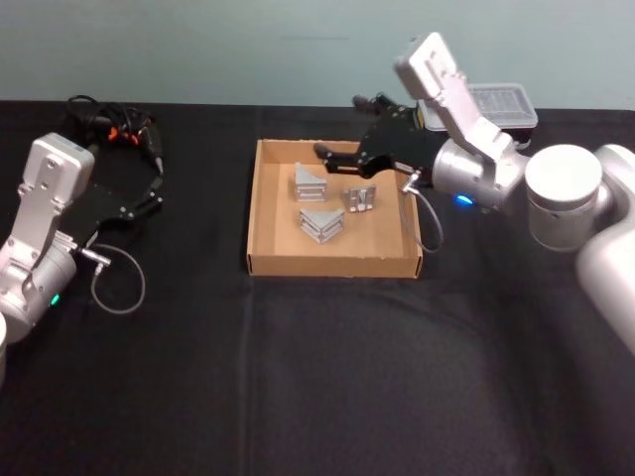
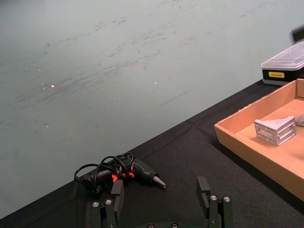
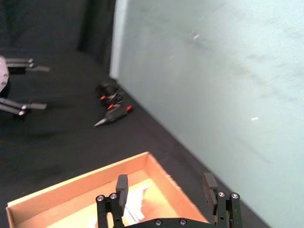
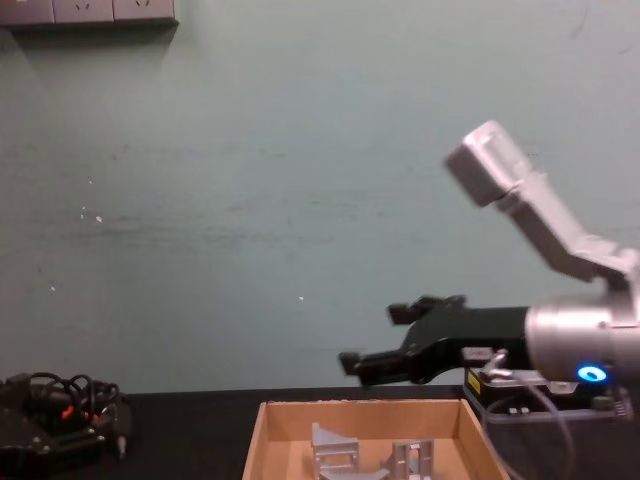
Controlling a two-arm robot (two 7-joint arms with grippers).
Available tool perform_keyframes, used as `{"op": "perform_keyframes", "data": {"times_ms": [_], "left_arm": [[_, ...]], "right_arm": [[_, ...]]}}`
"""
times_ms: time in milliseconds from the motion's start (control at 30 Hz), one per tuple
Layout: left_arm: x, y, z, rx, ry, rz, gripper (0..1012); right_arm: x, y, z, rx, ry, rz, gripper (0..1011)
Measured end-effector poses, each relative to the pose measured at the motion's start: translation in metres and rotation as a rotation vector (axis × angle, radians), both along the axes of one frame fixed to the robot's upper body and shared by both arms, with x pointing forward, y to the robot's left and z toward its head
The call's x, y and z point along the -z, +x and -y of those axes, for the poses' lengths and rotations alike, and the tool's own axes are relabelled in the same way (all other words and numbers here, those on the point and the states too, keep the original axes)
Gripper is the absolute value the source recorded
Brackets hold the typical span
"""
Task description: Use one hand to pick up the angle iron from the table and place it into the box.
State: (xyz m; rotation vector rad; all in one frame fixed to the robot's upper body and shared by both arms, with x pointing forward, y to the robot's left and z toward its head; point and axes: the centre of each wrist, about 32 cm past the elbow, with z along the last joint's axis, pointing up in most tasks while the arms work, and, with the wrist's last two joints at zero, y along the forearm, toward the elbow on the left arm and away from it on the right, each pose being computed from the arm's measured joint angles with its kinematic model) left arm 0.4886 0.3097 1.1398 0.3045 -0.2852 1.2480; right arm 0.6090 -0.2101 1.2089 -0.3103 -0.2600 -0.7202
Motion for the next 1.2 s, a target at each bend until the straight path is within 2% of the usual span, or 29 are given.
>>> {"op": "perform_keyframes", "data": {"times_ms": [67,100,200,233,300,433,600,867,1200], "left_arm": [[0.0000,0.0000,0.0000,0.000,0.000,0.000,1000],[0.0000,0.0000,0.0000,0.000,0.000,0.000,1000],[0.0000,0.0000,0.0000,0.000,0.000,0.000,1000],[0.0000,0.0000,0.0000,0.000,0.000,0.000,1000],[0.0000,0.0000,0.0000,0.000,0.000,0.000,1000],[0.0000,0.0000,0.0000,0.000,0.000,0.000,1000],[0.0000,0.0000,0.0000,0.000,0.000,0.000,1000],[0.0000,0.0000,0.0000,0.000,0.000,0.000,1000],[0.0000,0.0000,0.0000,0.000,0.000,0.000,1000]], "right_arm": [[-0.001,-0.008,0.005,0.023,0.009,0.026,1000],[-0.001,-0.016,0.009,0.049,0.016,0.049,1000],[-0.001,-0.029,0.017,0.092,0.028,0.073,1000],[0.000,-0.037,0.023,0.126,0.037,0.081,1000],[0.003,-0.048,0.032,0.173,0.048,0.087,1000],[0.008,-0.061,0.043,0.231,0.062,0.085,1000],[0.020,-0.085,0.065,0.344,0.091,0.071,1000],[0.035,-0.104,0.079,0.439,0.124,0.043,1000],[0.049,-0.105,0.079,0.475,0.132,0.000,1000]]}}
